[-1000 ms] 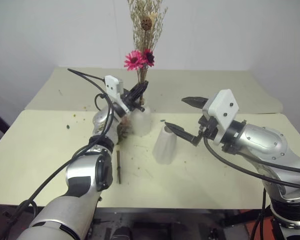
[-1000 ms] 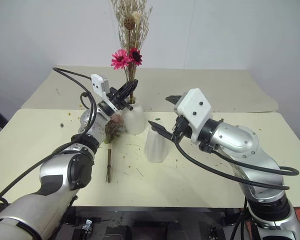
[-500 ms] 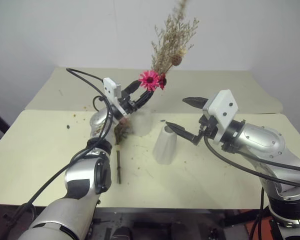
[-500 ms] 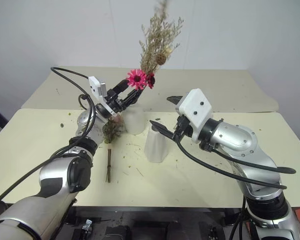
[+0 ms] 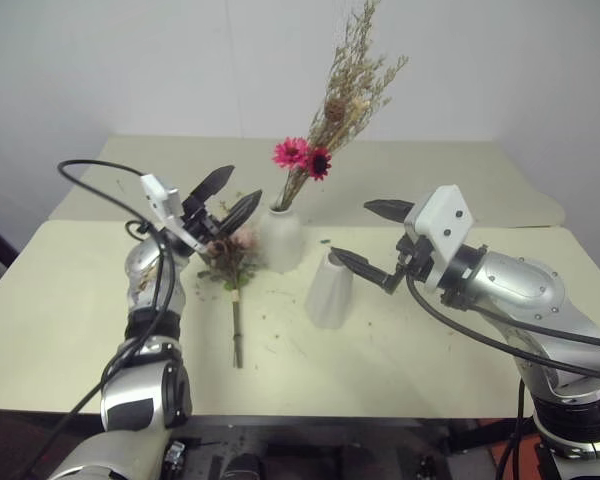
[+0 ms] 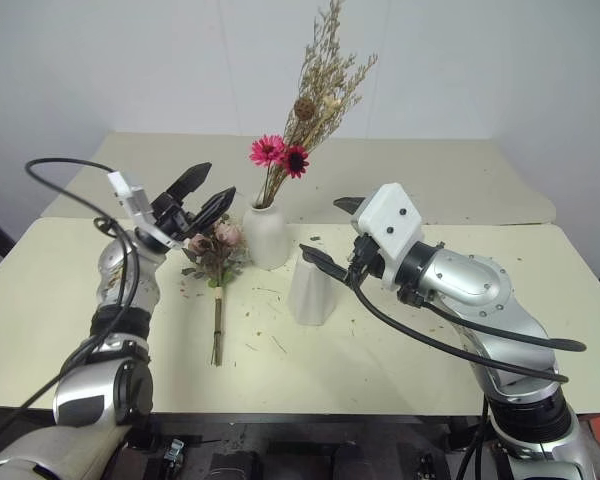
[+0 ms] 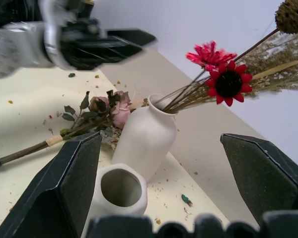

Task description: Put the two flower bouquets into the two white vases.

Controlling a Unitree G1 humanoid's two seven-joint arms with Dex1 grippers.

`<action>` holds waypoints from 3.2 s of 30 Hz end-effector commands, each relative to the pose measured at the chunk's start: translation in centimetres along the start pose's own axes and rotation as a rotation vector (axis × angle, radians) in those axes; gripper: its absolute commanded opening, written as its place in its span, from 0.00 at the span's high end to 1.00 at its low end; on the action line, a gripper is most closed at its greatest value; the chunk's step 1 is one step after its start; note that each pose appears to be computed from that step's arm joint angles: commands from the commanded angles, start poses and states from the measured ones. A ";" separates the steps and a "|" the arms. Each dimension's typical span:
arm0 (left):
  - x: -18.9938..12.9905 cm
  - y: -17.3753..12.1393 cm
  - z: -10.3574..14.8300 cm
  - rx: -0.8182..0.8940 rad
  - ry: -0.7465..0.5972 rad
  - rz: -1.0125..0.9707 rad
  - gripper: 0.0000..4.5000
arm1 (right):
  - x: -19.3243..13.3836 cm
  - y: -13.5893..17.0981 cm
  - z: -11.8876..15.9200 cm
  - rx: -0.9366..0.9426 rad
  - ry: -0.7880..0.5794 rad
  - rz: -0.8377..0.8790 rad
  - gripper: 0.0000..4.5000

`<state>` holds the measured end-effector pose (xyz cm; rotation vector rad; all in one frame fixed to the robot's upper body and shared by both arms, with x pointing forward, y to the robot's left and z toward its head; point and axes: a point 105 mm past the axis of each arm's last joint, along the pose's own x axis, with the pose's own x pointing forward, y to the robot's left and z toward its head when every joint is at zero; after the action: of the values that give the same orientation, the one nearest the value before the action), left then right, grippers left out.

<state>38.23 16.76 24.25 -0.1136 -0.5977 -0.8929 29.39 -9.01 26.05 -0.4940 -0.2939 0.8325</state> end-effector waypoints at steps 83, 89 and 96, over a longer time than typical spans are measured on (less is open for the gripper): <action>3.6 -5.1 14.3 -0.266 -0.070 -0.056 0.98 | -9.5 -2.6 -4.3 0.150 0.379 0.075 0.00; 5.3 -5.3 11.2 -0.390 -0.112 -0.243 0.98 | -10.8 -2.7 -5.1 0.156 0.404 0.000 0.00; 7.8 -6.0 8.7 -0.426 -0.138 -0.424 0.98 | -12.7 -1.8 -5.7 0.187 0.442 -0.077 0.00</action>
<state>33.96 10.68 33.45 -0.4802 -0.4888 -1.3849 25.25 -21.27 20.12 -0.4458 0.2236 0.6852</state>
